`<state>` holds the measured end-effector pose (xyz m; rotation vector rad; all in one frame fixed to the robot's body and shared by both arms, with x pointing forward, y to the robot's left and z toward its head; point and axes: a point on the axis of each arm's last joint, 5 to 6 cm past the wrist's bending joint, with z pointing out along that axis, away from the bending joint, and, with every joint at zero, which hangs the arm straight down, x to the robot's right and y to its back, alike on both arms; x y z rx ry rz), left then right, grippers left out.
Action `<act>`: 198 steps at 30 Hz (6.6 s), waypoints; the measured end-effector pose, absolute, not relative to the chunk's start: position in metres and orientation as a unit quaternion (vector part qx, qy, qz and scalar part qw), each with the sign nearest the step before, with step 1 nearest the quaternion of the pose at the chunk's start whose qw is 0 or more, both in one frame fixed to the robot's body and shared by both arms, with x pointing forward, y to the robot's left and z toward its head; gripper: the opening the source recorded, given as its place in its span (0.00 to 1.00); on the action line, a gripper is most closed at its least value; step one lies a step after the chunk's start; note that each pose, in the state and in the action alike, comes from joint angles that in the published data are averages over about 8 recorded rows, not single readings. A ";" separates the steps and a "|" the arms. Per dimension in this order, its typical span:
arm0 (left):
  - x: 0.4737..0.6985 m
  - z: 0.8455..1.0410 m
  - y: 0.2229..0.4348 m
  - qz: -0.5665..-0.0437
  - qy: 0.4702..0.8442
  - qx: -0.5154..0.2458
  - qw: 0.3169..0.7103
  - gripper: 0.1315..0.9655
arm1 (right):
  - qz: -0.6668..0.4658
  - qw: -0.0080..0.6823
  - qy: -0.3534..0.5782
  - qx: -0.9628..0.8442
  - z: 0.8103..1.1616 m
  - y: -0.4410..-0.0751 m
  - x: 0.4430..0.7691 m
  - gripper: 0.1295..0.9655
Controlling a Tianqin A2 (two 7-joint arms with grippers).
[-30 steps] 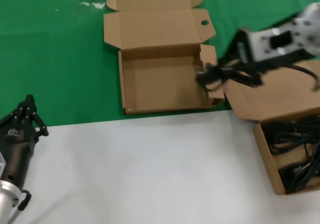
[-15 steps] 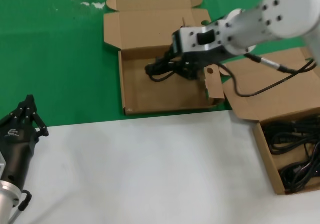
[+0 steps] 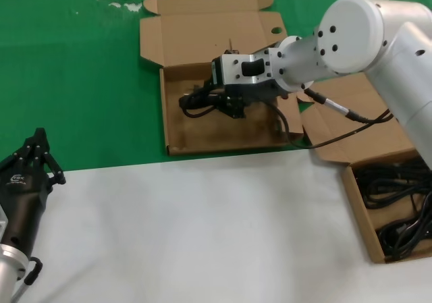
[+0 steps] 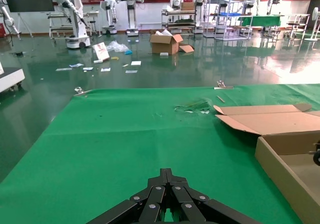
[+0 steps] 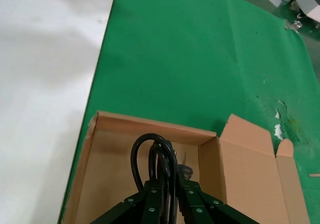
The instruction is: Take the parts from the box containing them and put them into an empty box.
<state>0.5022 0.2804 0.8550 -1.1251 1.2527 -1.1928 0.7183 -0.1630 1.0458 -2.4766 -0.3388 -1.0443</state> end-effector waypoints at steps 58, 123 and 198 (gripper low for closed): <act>0.502 0.855 0.280 -0.496 0.521 -0.468 0.513 0.22 | -0.425 0.471 0.059 -0.771 0.990 -0.232 0.608 0.98; 0.502 0.855 0.280 -0.496 0.521 -0.468 0.513 1.00 | -0.511 0.505 0.449 -0.531 0.861 -0.277 0.514 1.00; 0.502 0.855 0.280 -0.496 0.521 -0.468 0.513 1.00 | -0.511 0.505 0.449 -0.531 0.861 -0.277 0.514 1.00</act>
